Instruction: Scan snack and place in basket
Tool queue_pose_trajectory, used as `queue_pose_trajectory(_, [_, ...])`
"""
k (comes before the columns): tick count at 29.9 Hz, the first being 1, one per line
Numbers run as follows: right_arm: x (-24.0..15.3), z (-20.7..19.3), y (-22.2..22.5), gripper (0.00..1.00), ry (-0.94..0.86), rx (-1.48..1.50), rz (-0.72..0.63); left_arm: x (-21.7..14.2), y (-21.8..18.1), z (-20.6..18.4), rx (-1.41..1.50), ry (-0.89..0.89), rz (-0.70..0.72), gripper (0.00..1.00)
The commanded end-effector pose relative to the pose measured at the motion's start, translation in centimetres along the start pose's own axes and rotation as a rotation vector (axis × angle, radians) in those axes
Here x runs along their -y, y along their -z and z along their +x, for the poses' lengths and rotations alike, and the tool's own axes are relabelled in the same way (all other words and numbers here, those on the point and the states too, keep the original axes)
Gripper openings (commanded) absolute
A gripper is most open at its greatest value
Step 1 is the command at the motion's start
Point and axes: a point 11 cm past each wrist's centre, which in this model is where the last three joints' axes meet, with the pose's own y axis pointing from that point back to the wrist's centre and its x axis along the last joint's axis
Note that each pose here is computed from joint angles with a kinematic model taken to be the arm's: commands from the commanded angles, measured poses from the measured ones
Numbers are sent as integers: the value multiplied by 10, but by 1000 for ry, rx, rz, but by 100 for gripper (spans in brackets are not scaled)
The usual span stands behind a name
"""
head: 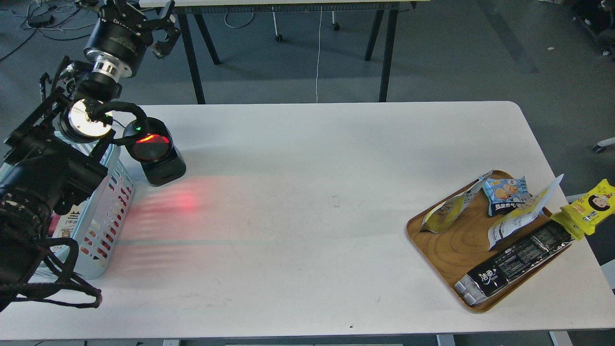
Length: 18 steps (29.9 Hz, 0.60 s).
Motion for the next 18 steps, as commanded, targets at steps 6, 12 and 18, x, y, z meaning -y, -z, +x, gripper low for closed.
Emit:
queue_pose_trajectory(6, [25, -80, 23, 99, 498, -576, -226, 0, 0, -2, -2, 6, -11, 100])
queue_pose_trajectory(12, [10, -137, 0, 99, 803, -803, -304, 0, -6, 0, 11, 3, -15, 100])
queue_pose_trajectory(18, [-44, -190, -44, 99, 1201, -1000, -421, 0, -3, -1, 4, 4, -13, 100])
